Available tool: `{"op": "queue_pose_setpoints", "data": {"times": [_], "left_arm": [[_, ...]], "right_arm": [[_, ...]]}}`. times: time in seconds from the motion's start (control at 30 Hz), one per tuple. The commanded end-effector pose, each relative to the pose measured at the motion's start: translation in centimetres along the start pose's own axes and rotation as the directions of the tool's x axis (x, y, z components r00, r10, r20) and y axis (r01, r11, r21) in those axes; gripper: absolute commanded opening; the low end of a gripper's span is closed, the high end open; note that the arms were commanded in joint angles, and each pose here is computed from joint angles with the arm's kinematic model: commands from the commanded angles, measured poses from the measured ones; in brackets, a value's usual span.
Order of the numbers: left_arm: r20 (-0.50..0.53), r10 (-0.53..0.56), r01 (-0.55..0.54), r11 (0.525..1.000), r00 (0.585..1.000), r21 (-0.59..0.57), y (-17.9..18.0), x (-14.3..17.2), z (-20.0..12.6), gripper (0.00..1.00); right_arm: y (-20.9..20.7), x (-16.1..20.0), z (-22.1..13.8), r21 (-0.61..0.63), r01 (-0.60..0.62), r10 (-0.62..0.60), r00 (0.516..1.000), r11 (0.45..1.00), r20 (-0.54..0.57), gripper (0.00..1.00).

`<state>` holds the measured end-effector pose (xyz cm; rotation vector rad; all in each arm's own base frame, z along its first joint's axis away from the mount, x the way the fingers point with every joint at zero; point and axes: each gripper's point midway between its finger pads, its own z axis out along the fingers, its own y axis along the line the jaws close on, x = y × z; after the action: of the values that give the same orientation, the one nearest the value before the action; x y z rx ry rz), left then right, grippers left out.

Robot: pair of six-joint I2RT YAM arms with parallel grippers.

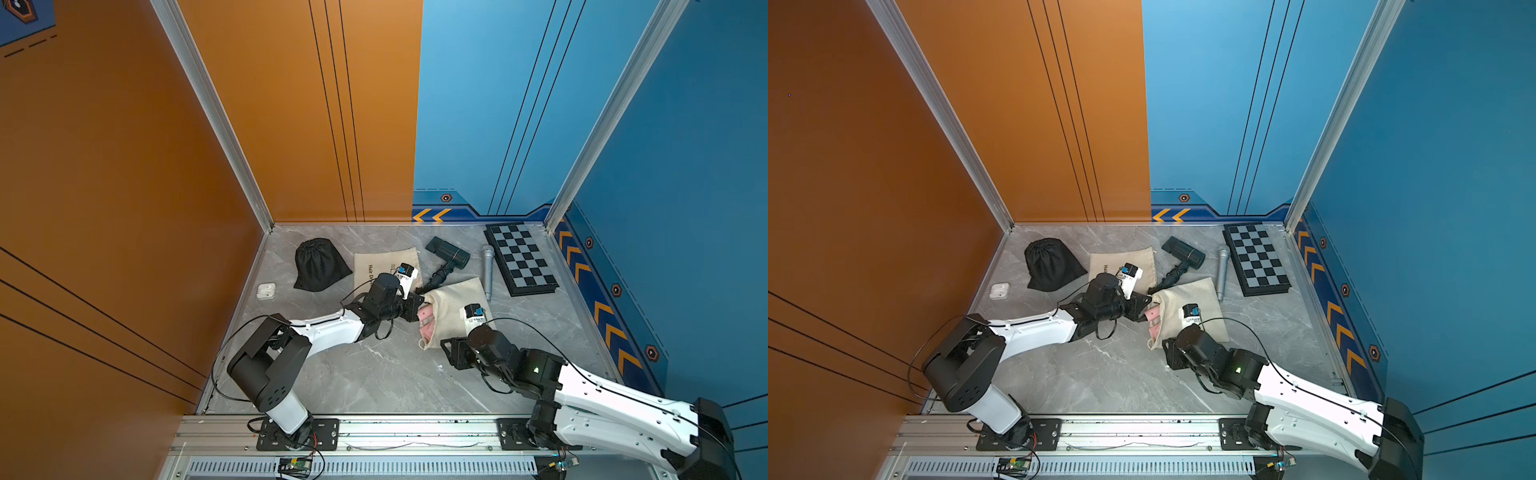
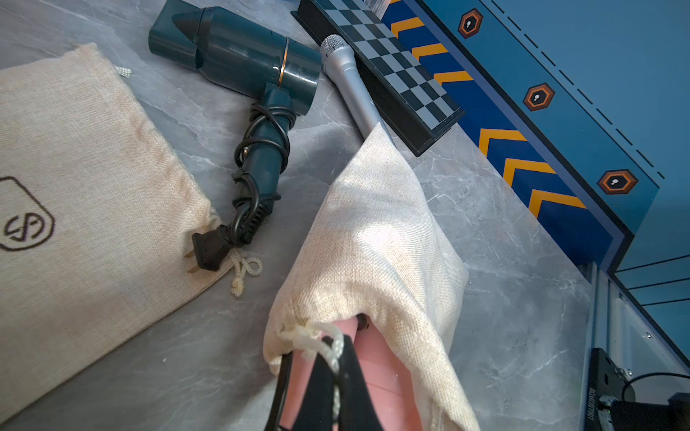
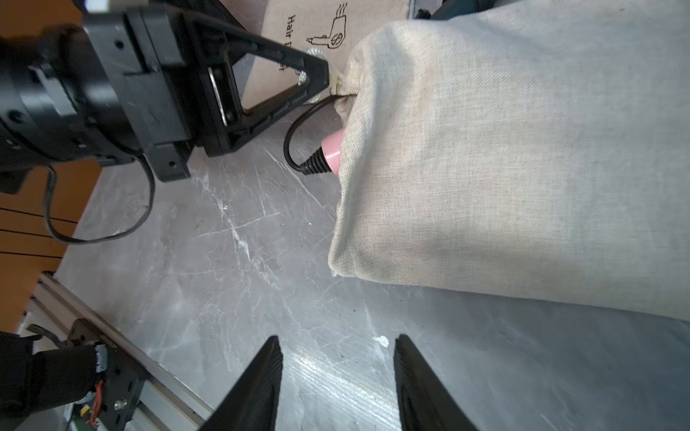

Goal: Pack away hair dryers
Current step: Place the drawstring bag at the center of the board, then adjust the drawstring bag at the center of the board.

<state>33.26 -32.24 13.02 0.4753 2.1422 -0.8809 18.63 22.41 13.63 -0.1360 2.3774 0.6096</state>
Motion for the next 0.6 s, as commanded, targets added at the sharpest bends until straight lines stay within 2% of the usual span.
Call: {"op": "queue_pose_setpoints", "data": {"times": [0.0, 0.27, 0.57], "left_arm": [[-0.018, -0.014, 0.014, 1.000, 1.000, -0.018, 0.9, 0.7, 0.2, 0.00], [-0.012, -0.015, 0.015, 1.000, 1.000, -0.017, 0.9, 0.5, 0.1, 0.00], [-0.009, -0.019, 0.019, 1.000, 1.000, -0.015, 1.1, 0.3, 0.0, 0.00]], "right_arm": [[-0.7, 0.2, 1.5, 0.076, -0.026, 0.022, 0.998, 0.997, 0.053, 0.51], [0.5, -0.6, 3.3, 0.136, -0.078, 0.061, 0.991, 0.988, 0.122, 0.51], [1.8, 0.7, 5.3, 0.142, -0.065, 0.056, 0.996, 0.988, 0.063, 0.54]]}}
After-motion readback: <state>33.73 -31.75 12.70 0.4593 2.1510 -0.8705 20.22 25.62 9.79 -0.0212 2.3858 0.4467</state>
